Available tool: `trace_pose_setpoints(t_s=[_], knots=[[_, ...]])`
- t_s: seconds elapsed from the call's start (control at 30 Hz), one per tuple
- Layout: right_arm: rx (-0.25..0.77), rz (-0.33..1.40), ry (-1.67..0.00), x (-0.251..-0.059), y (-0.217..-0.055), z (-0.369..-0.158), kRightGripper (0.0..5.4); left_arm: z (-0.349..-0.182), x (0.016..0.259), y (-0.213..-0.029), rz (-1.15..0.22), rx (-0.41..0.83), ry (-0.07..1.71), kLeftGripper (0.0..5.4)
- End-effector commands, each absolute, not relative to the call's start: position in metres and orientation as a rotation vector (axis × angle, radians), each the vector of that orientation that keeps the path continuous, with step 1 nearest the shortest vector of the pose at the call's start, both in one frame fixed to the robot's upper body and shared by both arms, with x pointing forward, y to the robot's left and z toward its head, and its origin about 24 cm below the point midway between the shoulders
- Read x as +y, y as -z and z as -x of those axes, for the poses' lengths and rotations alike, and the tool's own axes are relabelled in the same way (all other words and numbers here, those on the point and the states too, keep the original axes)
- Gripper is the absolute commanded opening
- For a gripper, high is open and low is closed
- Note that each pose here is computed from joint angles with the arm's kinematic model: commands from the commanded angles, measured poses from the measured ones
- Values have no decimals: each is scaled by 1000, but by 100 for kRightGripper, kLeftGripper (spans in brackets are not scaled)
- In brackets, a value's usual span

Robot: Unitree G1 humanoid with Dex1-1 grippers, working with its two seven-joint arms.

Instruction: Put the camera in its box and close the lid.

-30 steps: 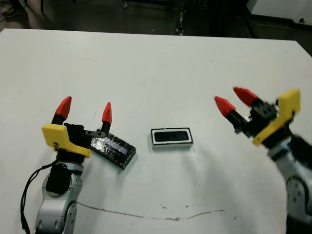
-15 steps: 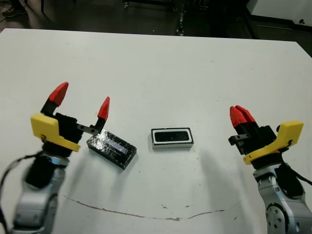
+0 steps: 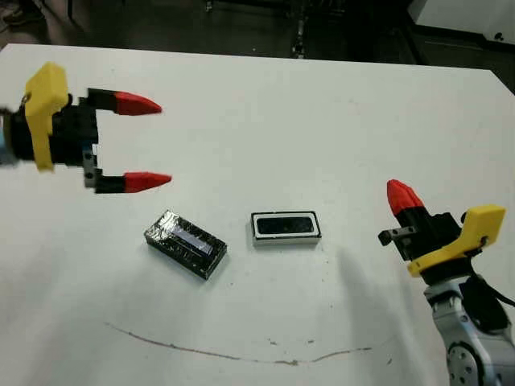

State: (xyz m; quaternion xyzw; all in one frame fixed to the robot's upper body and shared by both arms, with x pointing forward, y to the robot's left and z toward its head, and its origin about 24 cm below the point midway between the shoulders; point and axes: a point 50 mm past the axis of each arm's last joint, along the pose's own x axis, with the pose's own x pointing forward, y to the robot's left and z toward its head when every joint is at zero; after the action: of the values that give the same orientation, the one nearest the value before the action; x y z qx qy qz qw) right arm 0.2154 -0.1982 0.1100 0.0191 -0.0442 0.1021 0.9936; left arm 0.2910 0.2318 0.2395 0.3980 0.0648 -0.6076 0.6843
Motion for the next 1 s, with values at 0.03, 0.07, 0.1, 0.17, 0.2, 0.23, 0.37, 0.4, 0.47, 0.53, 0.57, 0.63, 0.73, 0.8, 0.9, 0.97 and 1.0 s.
trace_pose_setpoints(t_s=[0.03,0.07,0.1,0.17,0.2,0.23,0.37,0.4,0.47,0.53,0.57,0.63,0.73,0.8,0.9,0.97,1.0], knots=[[-63,-13,-184,-205,-109,-212,1,-289,225,-251,-1096,247,1400,540],[-60,-12,-182,-205,-110,-212,1,-289,222,-254,-1127,245,1414,540],[-59,-13,-181,-205,-110,-212,1,-288,219,-256,-1164,256,1424,540],[-57,-18,-180,-204,-109,-212,1,-287,213,-257,-1201,293,1449,540],[-55,-21,-179,-204,-109,-212,1,-287,211,-256,-1200,311,1466,540],[-54,-23,-179,-204,-108,-212,1,-287,208,-254,-1204,321,1489,540],[-43,-28,-179,-203,-107,-212,1,-290,200,-247,-1192,314,1591,540],[-40,-28,-176,-203,-107,-212,1,-290,199,-245,-1188,316,1605,540],[-35,-26,-173,-203,-106,-211,1,-292,196,-241,-1161,329,1638,540],[-33,-24,-173,-203,-106,-211,1,-294,194,-231,-1104,355,1678,540],[-32,-23,-173,-203,-106,-211,1,-294,194,-227,-1080,366,1691,540],[-28,-22,-176,-203,-105,-211,1,-295,193,-219,-1066,387,1716,540],[-21,-28,-178,-203,-105,-211,1,-296,190,-210,-1060,471,1737,540],[-20,-31,-179,-203,-104,-211,1,-298,190,-204,-1023,525,1739,540],[-22,-31,-185,-202,-104,-211,1,-302,190,-196,-992,563,1742,540],[-22,-30,-190,-202,-103,-211,1,-305,190,-192,-983,580,1748,540],[-21,-29,-191,-202,-103,-211,1,-306,189,-191,-994,589,1753,540]])
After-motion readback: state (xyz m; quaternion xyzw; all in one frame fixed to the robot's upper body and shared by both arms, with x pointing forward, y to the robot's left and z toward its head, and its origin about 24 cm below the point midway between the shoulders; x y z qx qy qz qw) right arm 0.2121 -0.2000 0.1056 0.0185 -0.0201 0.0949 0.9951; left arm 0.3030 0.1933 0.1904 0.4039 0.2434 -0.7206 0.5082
